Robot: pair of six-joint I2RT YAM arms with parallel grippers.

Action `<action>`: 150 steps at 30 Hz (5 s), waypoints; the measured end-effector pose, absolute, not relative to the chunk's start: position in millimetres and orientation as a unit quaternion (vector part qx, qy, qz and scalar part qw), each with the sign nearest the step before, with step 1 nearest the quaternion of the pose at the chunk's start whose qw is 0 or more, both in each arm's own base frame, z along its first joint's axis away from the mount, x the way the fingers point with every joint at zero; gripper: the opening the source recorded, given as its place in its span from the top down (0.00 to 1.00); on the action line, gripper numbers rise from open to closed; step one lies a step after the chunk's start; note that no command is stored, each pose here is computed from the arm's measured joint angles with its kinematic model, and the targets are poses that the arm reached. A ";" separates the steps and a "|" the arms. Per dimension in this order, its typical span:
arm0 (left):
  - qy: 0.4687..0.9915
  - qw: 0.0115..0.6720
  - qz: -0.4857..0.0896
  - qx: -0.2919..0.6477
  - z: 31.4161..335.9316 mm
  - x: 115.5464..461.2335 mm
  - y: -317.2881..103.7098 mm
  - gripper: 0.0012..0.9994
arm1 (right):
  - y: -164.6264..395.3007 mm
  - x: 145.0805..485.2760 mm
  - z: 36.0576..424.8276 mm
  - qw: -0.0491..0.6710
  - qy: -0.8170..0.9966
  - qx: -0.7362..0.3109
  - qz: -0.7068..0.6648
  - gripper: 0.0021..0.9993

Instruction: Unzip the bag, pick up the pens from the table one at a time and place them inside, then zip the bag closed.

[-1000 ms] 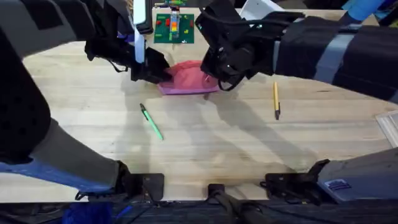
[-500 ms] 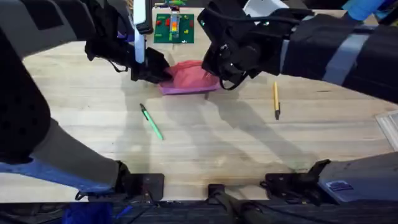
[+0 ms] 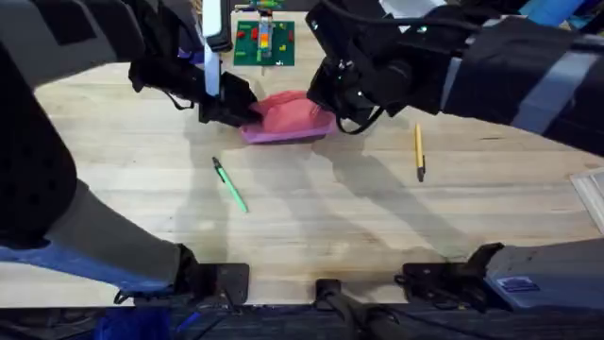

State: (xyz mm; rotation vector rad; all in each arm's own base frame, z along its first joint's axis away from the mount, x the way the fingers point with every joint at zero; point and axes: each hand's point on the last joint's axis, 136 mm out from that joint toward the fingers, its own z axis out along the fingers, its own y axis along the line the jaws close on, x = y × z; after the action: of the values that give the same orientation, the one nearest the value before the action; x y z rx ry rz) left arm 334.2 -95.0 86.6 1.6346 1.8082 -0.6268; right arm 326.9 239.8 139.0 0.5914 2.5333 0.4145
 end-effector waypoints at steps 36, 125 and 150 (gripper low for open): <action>0.684 0.306 -0.241 0.617 86.2 332.1 -96.2 0.96 | 268.0 337.9 169.6 0.318 0.933 -0.038 0.162 0.97; 0.660 0.344 -0.262 0.614 95.9 333.6 -103.8 0.96 | 374.8 329.2 143.0 0.237 0.895 -0.143 0.348 0.97; 0.646 0.359 -0.270 0.616 101.1 334.7 -111.4 0.96 | 243.6 336.9 214.4 0.358 0.903 -0.202 0.124 0.00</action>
State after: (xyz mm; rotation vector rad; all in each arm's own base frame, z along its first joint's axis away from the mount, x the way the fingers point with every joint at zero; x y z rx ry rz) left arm 334.7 -111.4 101.1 1.5900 1.6673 -0.6975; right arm 336.9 243.6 214.4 -0.5220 2.3299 0.3209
